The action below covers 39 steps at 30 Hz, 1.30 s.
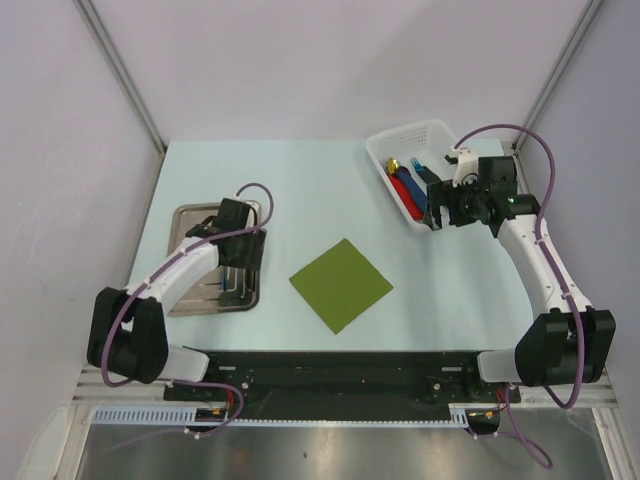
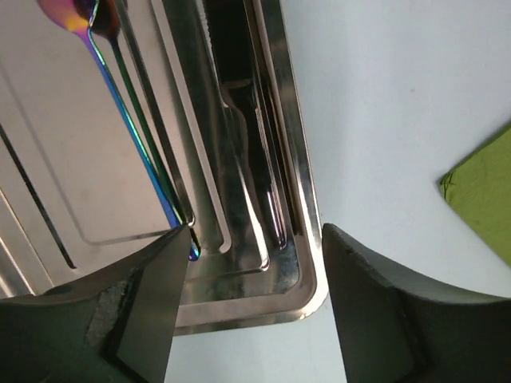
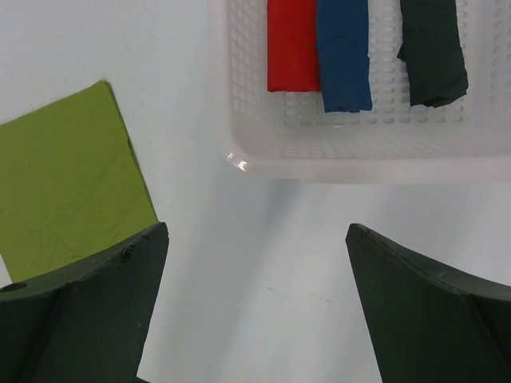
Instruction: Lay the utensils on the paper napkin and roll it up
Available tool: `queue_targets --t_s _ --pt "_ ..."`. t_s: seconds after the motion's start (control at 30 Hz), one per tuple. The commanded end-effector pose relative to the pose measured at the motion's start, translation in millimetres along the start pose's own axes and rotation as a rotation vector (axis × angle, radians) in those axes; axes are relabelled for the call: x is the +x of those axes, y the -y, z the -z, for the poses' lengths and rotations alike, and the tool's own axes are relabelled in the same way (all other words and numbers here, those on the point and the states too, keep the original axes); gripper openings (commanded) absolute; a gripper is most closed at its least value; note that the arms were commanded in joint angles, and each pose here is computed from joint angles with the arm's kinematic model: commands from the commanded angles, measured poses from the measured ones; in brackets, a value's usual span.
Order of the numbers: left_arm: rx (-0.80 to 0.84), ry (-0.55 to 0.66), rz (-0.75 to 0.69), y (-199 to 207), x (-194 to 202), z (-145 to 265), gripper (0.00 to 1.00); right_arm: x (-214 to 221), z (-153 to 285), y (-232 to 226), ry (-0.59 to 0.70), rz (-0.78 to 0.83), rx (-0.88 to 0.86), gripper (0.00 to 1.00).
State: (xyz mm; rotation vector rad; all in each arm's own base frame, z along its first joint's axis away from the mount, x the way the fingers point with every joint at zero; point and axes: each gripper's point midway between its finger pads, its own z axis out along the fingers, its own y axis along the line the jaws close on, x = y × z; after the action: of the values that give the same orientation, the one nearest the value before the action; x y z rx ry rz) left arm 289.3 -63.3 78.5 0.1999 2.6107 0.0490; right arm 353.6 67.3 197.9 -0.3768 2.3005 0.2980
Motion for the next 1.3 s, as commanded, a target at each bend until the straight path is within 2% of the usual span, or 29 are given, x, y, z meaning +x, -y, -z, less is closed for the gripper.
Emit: queue_targets --t_s 0.0,0.07,0.1,0.2,0.77,1.1,1.27 --pt "-0.032 0.025 0.02 1.8 -15.4 -16.3 0.66 -11.1 1.4 1.5 0.039 0.002 0.019 1.0" --pt "-0.045 0.028 0.025 0.6 -19.0 -20.7 0.59 -12.1 3.4 1.0 0.041 0.0 0.017 1.0" --pt "-0.047 0.036 0.032 0.9 -22.3 -22.2 0.52 -12.7 4.1 -0.2 0.044 0.003 0.015 1.0" --pt "-0.069 0.02 0.04 -1.3 -20.1 -29.9 0.43 -11.4 4.1 1.3 0.037 0.004 0.024 1.0" --pt "-0.074 -0.033 0.088 -1.0 -30.5 -60.4 0.36 -7.5 3.0 6.6 0.009 0.001 0.047 1.0" --pt "-0.054 -0.069 0.103 -0.6 -24.8 -75.6 0.36 -9.6 8.4 9.9 0.012 -0.017 0.064 0.99" --pt "-0.07 -0.132 0.142 -7.2 -7.7 -90.1 0.35 -8.2 11.3 11.1 0.007 -0.023 0.07 1.0"
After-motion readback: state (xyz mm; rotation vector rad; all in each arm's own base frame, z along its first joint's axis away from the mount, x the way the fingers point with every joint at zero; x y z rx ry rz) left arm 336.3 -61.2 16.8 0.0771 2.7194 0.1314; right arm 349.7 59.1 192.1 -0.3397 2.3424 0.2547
